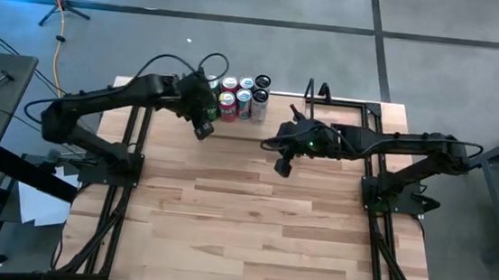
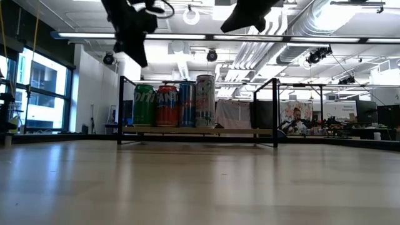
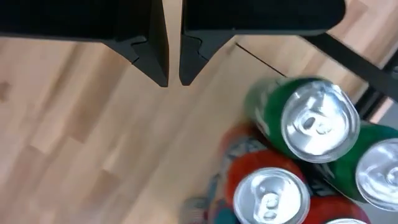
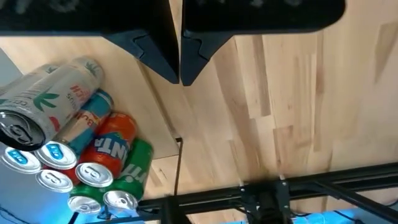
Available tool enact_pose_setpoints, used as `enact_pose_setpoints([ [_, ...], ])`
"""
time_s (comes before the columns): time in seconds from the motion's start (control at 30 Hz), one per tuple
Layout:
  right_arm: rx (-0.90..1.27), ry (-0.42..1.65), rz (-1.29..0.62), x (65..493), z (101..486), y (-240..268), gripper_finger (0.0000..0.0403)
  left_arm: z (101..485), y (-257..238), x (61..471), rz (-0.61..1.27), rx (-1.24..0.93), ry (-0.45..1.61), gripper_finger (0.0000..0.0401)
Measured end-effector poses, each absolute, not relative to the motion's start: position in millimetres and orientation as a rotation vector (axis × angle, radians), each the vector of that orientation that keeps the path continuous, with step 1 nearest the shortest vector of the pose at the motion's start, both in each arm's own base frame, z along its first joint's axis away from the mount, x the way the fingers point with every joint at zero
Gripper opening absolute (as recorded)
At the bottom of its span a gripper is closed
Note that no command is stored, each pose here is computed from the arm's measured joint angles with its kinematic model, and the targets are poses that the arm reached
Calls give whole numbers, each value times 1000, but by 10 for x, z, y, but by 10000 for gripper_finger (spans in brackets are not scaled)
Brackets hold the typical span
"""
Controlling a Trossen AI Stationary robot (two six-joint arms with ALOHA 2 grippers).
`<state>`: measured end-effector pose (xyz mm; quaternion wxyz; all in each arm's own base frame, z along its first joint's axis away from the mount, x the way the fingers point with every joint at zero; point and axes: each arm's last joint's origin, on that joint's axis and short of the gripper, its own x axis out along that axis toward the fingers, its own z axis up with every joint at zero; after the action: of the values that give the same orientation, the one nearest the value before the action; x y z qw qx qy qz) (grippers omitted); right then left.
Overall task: Place canned beverage on shelf
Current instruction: Adjust the green soda cans on the shelf
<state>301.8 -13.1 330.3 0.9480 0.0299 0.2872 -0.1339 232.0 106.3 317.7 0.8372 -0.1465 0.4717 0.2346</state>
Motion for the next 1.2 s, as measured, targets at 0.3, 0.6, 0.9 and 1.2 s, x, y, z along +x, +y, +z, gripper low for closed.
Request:
enact_pose_setpoints([
  [0.3, 45, 576, -282, 3025, 3300, 47, 0, 3058, 1271, 2524, 546, -105, 1138, 0],
  [0.6, 51, 575, -280, 3025, 3296, 60, 0, 2983, 1295, 2527, 356, 201, 1307, 0],
  [0.9, 51, 575, -280, 3026, 3296, 60, 0, 2820, 1448, 2557, 366, 153, 1379, 0],
  [1.2, 51, 576, -281, 3027, 3295, 60, 0, 2777, 1559, 2554, 400, 146, 1382, 0],
])
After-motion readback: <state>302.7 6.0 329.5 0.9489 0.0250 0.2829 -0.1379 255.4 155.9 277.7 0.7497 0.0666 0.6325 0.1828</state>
